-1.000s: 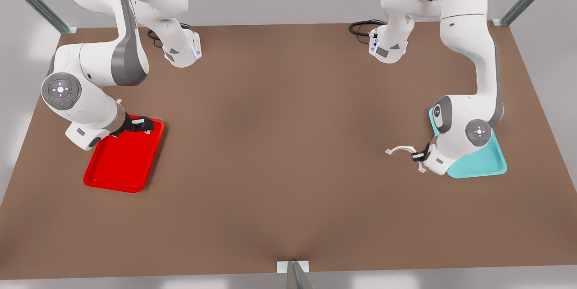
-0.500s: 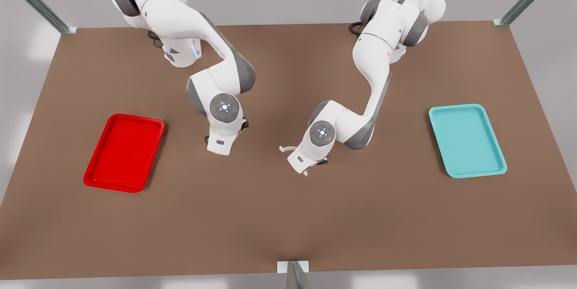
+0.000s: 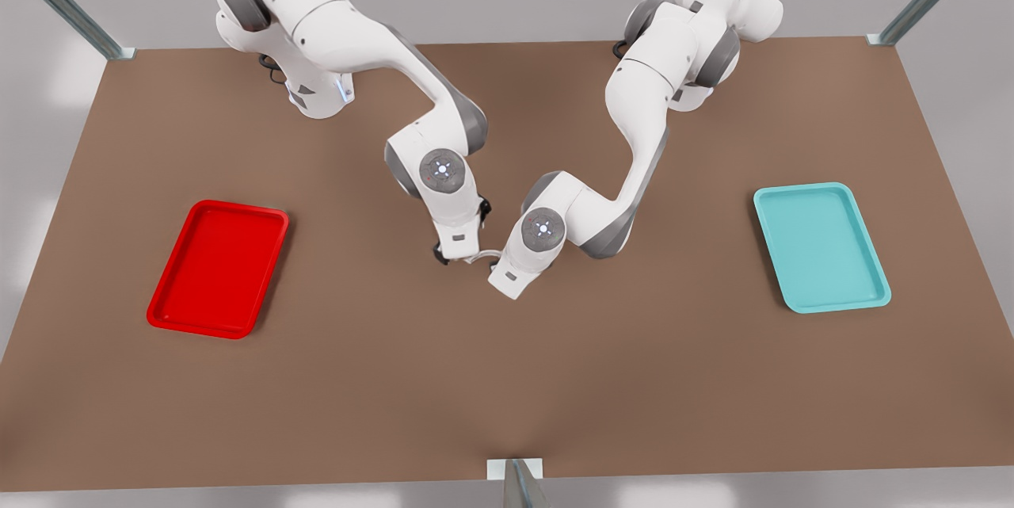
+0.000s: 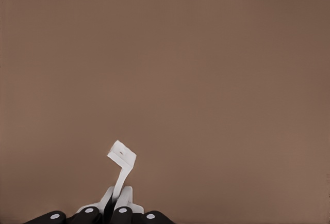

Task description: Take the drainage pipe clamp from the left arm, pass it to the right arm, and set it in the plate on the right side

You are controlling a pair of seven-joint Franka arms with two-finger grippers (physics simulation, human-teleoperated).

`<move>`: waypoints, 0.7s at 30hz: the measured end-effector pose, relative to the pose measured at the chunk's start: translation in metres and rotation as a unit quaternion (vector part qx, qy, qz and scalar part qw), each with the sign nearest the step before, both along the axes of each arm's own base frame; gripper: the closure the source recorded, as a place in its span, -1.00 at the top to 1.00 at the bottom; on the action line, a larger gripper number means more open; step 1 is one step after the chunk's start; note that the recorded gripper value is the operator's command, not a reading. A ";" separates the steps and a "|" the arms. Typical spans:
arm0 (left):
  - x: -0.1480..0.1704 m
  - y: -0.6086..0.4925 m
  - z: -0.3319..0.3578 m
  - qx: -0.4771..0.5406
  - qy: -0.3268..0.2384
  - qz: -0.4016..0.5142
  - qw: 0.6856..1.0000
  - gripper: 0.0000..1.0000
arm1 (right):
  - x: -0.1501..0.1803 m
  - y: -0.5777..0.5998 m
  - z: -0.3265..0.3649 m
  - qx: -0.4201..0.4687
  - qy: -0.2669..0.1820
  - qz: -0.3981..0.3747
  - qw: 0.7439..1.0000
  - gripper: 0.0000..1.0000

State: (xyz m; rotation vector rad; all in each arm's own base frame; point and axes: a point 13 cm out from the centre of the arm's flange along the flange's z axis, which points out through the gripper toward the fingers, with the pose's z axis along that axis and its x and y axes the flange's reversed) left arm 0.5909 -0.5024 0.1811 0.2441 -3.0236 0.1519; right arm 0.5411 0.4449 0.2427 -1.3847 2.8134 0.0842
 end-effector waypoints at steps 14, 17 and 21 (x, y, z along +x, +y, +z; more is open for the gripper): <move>0.001 -0.005 0.005 -0.001 0.004 0.063 0.998 -0.57 | 0.029 0.027 -0.031 0.082 -0.052 0.108 0.989 1.00; 0.001 -0.005 0.005 -0.001 0.005 0.072 0.997 -0.57 | 0.032 0.025 -0.043 0.080 -0.054 0.136 0.986 1.00; 0.002 -0.005 0.006 -0.001 0.005 0.082 0.997 -0.57 | 0.034 0.024 -0.052 0.077 -0.058 0.168 0.981 1.00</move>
